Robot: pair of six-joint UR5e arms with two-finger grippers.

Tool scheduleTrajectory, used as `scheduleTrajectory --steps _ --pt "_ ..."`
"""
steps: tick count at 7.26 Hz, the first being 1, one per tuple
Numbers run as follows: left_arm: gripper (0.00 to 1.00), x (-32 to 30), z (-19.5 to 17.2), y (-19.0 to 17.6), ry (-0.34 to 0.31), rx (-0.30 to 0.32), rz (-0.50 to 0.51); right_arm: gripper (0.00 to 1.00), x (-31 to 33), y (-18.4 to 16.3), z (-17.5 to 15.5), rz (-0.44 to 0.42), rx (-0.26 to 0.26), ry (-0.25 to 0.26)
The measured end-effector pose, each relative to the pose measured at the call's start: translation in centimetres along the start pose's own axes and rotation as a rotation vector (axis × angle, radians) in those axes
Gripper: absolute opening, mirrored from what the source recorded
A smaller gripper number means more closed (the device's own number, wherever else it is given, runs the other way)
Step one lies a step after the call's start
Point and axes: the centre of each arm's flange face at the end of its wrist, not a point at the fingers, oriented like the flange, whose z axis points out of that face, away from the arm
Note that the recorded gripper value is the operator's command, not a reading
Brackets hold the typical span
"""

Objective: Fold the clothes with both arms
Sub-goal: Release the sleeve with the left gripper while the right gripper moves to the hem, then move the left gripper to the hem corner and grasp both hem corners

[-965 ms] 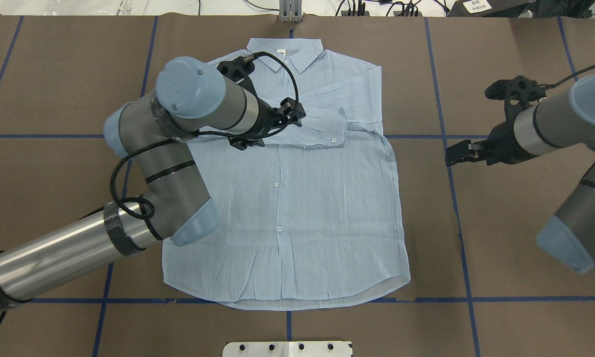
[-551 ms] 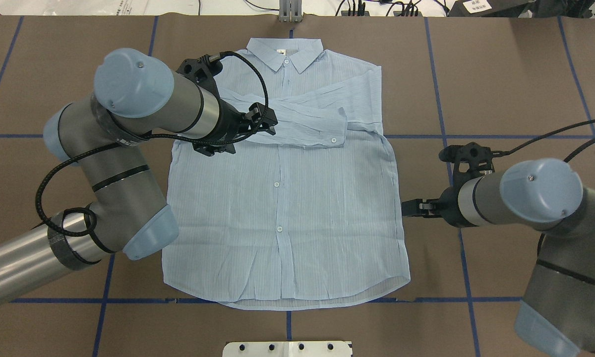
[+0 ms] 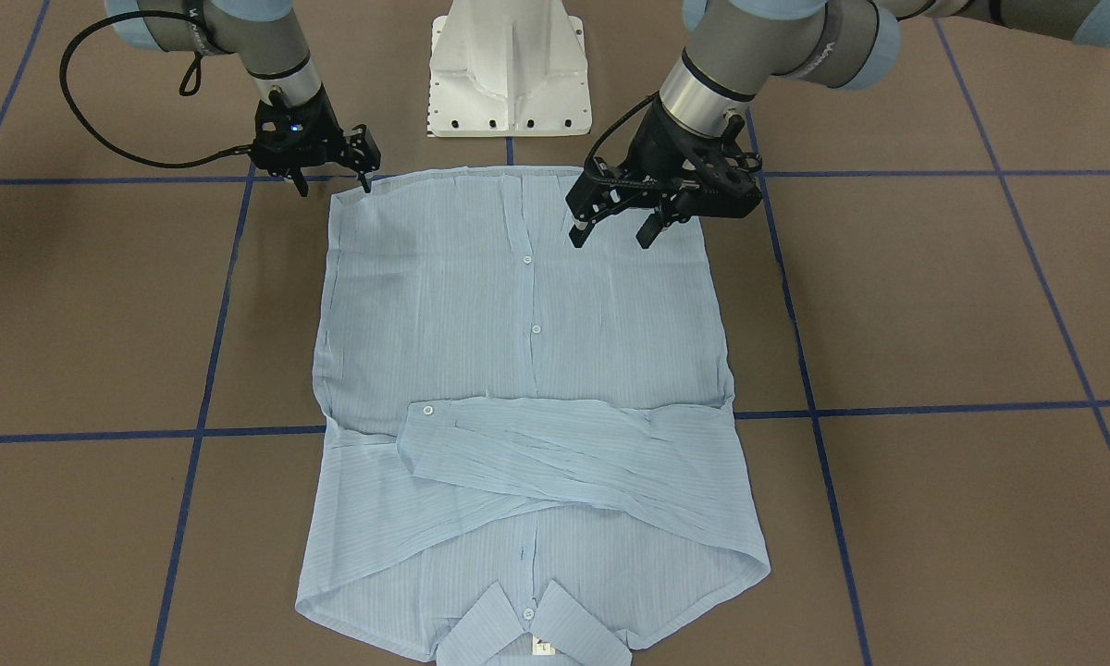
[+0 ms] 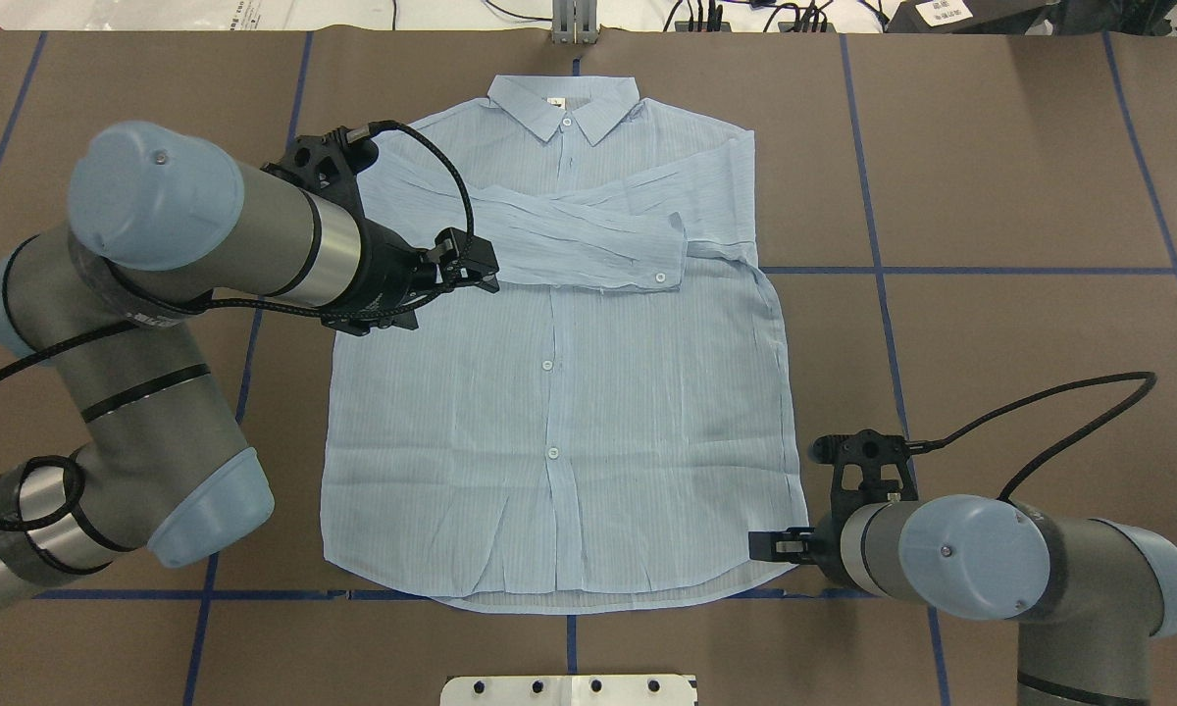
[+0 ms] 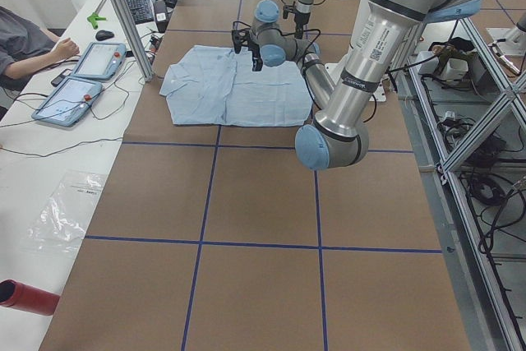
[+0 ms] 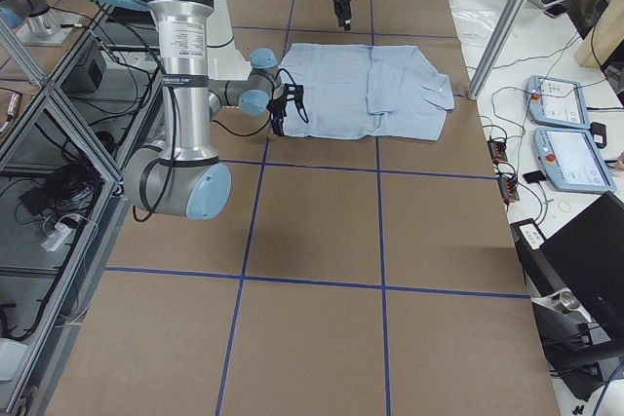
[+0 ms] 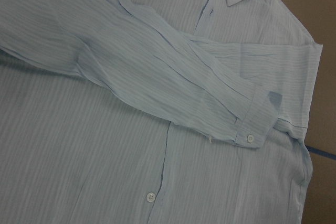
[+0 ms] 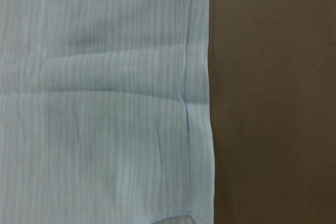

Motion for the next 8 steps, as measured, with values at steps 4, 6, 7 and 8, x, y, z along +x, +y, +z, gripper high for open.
scheduleTrajectory --steps 4,6,7,8 --pt "0.99 -0.4 0.1 0.4 -0.008 -0.004 0.0 0.69 0.2 0.8 1.5 -0.004 -0.04 0.024" --pt "0.99 -0.5 0.3 0.5 -0.01 -0.004 0.0 0.65 0.4 0.6 1.5 0.003 -0.056 0.024" --pt "0.99 -0.6 0.4 0.4 -0.013 -0.004 0.0 0.65 0.6 -0.1 1.3 0.015 -0.065 0.022" --pt "0.99 -0.7 0.5 0.4 -0.015 -0.004 0.0 0.64 0.8 -0.6 1.1 0.025 -0.073 0.021"
